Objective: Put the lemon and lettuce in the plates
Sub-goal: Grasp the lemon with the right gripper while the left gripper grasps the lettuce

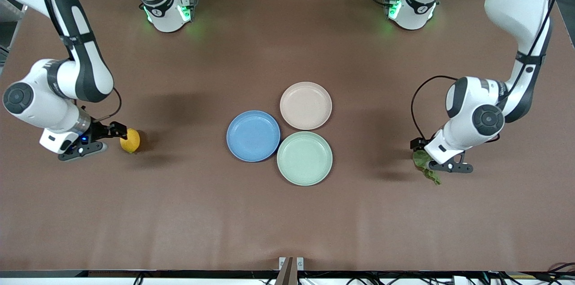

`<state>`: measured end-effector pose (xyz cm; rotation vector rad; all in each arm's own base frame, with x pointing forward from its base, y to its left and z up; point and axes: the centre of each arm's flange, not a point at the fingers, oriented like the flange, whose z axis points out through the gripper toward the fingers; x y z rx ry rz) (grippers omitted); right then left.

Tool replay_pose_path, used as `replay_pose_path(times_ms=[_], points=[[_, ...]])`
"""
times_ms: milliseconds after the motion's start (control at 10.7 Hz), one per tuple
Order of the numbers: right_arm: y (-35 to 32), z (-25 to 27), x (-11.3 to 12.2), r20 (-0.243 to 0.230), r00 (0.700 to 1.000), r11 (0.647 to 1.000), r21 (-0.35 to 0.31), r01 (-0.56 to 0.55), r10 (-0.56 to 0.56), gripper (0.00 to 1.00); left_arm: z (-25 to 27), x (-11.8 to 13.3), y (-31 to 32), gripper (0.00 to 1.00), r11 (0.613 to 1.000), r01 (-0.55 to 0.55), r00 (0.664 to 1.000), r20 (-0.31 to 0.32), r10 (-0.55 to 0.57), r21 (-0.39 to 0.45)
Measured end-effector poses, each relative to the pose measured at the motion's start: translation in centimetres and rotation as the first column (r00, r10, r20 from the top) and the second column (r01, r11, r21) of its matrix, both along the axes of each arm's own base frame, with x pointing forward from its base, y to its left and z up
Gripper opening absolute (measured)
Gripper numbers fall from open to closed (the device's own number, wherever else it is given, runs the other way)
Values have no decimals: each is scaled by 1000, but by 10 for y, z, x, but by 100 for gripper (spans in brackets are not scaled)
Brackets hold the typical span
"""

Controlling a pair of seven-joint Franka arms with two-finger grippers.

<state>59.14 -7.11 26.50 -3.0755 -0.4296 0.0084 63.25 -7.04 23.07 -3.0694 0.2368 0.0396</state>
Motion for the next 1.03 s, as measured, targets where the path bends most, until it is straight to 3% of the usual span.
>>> replay_pose_path(times_ms=[188,469,656,750,844,1031], points=[[-3,-24,-1,-19,1000,1000,19,2,-2,100,-20,9,10,100,999,24,1000,13,-24,25],[-8,-24,1,6,999,999,16,-50,50,100,-36,15,13,95,999,36,999,12,-36,32],[-24,-29,0,21,997,997,13,-74,73,100,-40,17,13,70,999,36,999,10,-36,31],[-27,-37,-2,16,998,998,32,-53,53,100,-43,18,13,66,999,35,999,9,-35,30],[-26,-50,-5,0,1000,998,64,-30,30,100,-44,20,13,55,999,34,999,10,-35,28],[-24,-70,-8,-19,999,995,92,-24,26,100,-40,24,12,20,999,33,999,23,-34,27]])
